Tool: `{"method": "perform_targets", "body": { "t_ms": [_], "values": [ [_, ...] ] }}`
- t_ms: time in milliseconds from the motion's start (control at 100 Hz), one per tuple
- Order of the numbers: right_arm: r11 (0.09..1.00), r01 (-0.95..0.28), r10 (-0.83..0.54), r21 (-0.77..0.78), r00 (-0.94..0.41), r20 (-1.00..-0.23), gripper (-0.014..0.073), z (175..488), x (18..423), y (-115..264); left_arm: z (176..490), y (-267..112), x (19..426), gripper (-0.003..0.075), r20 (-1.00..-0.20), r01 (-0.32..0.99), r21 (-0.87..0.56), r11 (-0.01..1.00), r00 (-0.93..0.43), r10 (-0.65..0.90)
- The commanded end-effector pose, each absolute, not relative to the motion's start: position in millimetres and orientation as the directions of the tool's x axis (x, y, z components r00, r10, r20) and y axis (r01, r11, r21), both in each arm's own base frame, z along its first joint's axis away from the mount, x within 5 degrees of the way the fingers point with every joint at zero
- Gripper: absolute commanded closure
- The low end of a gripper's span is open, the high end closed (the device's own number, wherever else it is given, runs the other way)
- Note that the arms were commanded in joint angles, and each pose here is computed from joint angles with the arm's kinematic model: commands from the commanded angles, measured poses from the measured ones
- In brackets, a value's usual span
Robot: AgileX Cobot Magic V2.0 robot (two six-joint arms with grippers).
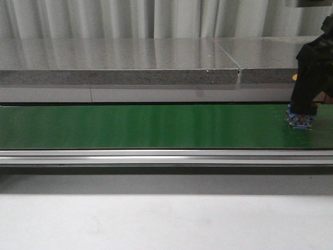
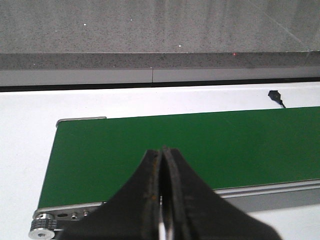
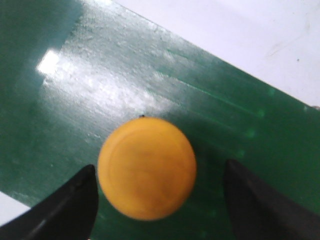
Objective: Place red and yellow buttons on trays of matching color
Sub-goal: 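Grasp the yellow button at the belt's end with the right gripper, then carry the yellow button into the yellow tray and release it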
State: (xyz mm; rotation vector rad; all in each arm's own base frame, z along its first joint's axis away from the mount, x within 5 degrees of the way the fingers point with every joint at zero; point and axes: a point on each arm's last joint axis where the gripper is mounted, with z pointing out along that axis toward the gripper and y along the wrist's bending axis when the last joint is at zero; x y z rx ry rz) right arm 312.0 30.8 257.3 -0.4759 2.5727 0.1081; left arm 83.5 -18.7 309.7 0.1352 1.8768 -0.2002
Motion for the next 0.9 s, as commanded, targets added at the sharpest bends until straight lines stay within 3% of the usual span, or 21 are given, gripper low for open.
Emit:
{"method": "perform_targets", "body": {
  "t_ms": [0,120,190,360,430,650,890],
  "values": [
    [0.939,-0.340,-0.296,-0.044,-0.740,-0.603,0.0067,277.0,317.5,31.4,324.6,-18.4,85.0,0.0739,-0.975,0.191,-0.078,0.978,-0.221,-0.035],
    [0.940,-0.337,-0.294,-0.046,-0.739,-0.607,0.0069,274.7,320.0,31.4,324.6,-18.4,85.0,0.0739,-0.975,0.191,-0.078,0.978,-0.221,-0.035],
    [0.941,-0.336,-0.293,-0.045,-0.739,-0.606,0.0115,273.9,320.5,31.4,324.6,-18.4,85.0,0.0739,-0.975,0.191,-0.078,0.978,-0.221,-0.035],
    [0.941,-0.336,-0.292,-0.043,-0.741,-0.605,0.0408,273.8,320.4,31.5,324.6,-18.4,85.0,0.0739,-0.975,0.191,-0.078,0.978,-0.221,-0.035],
    [0.942,-0.334,-0.289,-0.038,-0.745,-0.601,0.0484,273.9,319.7,31.6,324.6,-18.4,85.0,0.0739,-0.975,0.191,-0.078,0.978,-0.221,-0.035],
    [0.954,-0.298,-0.248,-0.022,-0.749,-0.614,0.0495,289.6,308.7,24.0,324.6,-18.4,85.0,0.0739,-0.975,0.191,-0.078,0.978,-0.221,-0.035],
    [0.994,-0.108,-0.078,0.000,-0.711,-0.698,0.0495,332.5,277.3,-17.0,324.6,-18.4,85.0,0.0739,-0.975,0.191,-0.078,0.978,-0.221,-0.035]
  ]
}}
